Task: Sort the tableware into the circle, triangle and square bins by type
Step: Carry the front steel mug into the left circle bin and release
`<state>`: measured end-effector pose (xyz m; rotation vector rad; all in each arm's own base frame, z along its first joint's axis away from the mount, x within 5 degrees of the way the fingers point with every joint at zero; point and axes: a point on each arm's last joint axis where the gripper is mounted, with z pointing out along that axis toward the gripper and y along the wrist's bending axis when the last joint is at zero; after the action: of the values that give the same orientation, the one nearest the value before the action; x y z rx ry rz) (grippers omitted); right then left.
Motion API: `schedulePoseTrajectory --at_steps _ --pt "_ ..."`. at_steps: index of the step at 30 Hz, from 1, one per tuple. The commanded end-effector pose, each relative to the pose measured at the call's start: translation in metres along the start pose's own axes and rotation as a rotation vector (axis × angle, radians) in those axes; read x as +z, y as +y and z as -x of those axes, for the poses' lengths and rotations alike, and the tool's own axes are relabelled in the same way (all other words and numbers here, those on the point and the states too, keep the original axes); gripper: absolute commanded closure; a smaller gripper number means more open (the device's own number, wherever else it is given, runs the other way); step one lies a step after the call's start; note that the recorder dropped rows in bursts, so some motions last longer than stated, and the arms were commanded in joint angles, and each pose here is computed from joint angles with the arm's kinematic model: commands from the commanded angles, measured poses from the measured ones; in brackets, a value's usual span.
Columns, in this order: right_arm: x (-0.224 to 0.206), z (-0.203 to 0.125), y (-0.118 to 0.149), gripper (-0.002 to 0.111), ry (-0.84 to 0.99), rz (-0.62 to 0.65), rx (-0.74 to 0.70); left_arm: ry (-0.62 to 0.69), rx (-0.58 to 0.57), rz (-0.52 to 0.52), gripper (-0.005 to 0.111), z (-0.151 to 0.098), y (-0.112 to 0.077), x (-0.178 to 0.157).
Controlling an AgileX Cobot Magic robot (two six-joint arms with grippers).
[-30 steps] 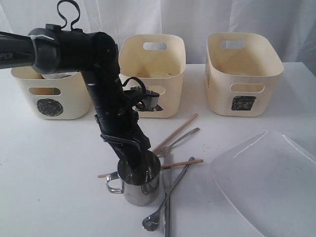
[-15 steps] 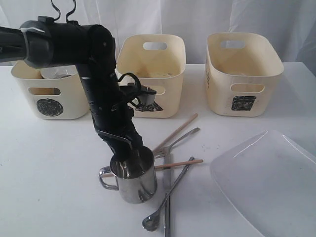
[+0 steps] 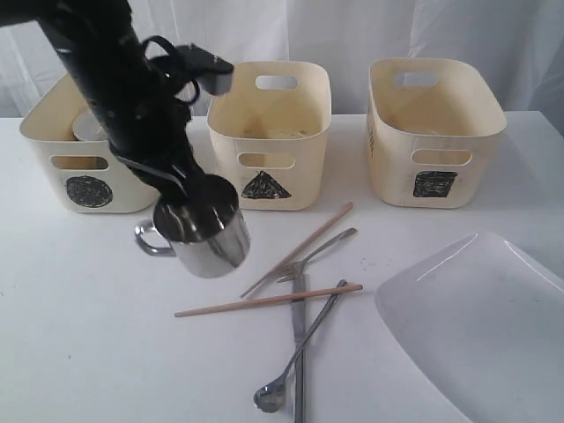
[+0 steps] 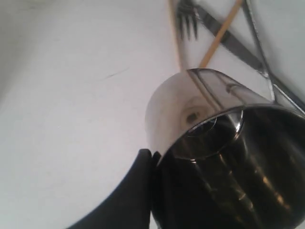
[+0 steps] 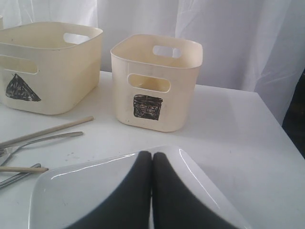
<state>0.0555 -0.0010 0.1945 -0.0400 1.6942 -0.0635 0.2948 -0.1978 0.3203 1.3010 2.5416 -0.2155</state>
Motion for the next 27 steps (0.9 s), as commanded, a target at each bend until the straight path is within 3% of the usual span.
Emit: schedulePoseTrajectory --at_steps 1,15,21,27 --pt "0.0 0.0 0.0 0.108 -0.002 0.001 0.003 -0.086 -0.062 0.146 0.107 -0.015 0.016 -0.04" --pt "0.0 0.0 0.0 0.108 -0.002 0.001 0.003 -0.473 -0.282 0.548 0.107 -0.034 0.099 -0.101" --pt "0.0 0.0 0.0 0.108 -0.002 0.001 0.003 -0.497 -0.323 0.595 0.107 -0.035 0.132 -0.084" --pt "0.0 0.0 0.0 0.108 -0.002 0.001 0.003 -0.53 -0.308 0.607 0.107 -0.024 0.149 -0.058"
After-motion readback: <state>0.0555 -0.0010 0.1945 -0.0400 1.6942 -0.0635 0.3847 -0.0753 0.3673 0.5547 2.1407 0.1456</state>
